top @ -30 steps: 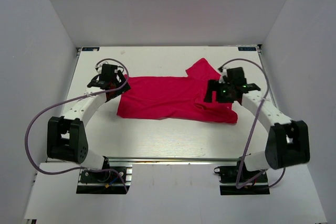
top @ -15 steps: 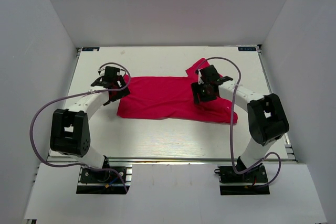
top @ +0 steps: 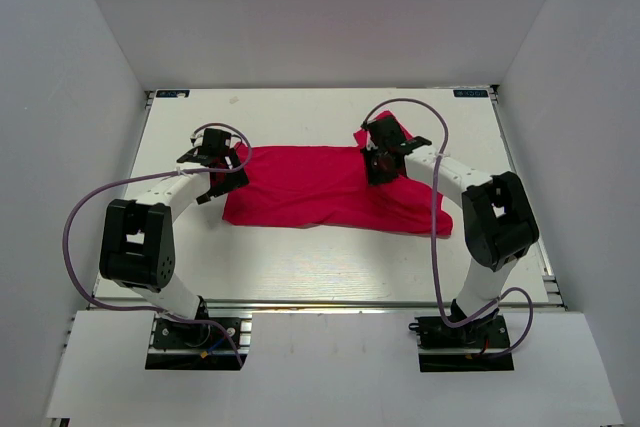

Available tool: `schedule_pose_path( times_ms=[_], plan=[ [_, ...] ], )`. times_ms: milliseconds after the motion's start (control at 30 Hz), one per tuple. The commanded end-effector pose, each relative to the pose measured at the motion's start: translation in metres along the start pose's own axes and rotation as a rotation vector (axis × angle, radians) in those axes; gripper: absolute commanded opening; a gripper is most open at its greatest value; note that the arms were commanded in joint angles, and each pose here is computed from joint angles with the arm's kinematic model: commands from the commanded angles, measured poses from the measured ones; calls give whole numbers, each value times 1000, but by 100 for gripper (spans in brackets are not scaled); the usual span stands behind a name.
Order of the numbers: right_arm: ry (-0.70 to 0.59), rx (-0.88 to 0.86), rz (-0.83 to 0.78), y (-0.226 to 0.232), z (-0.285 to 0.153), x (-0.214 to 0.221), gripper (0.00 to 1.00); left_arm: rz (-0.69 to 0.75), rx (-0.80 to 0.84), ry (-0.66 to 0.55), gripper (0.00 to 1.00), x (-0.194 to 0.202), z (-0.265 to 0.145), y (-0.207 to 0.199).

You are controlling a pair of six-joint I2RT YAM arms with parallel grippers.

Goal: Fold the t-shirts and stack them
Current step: Fold the flattened tshirt in 1/3 of the way

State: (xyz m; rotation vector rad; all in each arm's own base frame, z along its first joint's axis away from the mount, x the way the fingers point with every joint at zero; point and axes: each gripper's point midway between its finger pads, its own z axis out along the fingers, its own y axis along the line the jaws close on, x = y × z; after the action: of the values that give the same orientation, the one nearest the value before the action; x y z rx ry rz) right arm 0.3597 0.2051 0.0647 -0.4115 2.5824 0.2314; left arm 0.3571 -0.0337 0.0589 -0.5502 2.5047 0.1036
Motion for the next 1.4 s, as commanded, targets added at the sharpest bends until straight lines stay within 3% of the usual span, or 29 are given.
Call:
schedule_pose_path(
  times_ms=[0,133,233,300,367,467,567,667,800,933,1167,1367],
  plan=[
    [-126,-141,69,31,-10,-46,0,6,28,-16,100,-6,-2,-4],
    [-147,-141,203,34,-7,-67,0,13,71,-6,100,-5,-2,-12],
    [-159,-157,187,40,2,-80,0,13,93,5,100,-3,-1,-17],
    [-188,-136,189,38,-3,-100,19,16,96,19,100,0,2,-17],
    [-130,-72,202,27,8,-90,35,27,115,29,100,2,1,-20],
    [-117,51,255,7,8,-83,34,27,123,33,100,3,1,-22],
    [-140,217,301,-26,-2,-79,63,27,123,33,100,3,4,-22],
    [-160,234,284,-31,-17,-78,71,27,131,38,100,4,3,-24],
    [-196,227,213,-37,-26,-75,71,23,141,21,100,-2,-1,-26],
    [-141,184,127,-38,-21,-50,65,38,165,10,100,-4,-5,-32],
    [-100,77,-41,-45,-16,-20,65,63,282,-31,100,-17,-12,-54],
    [-43,151,-50,-69,-4,-5,65,93,428,-15,100,-11,-11,-83]
  ],
)
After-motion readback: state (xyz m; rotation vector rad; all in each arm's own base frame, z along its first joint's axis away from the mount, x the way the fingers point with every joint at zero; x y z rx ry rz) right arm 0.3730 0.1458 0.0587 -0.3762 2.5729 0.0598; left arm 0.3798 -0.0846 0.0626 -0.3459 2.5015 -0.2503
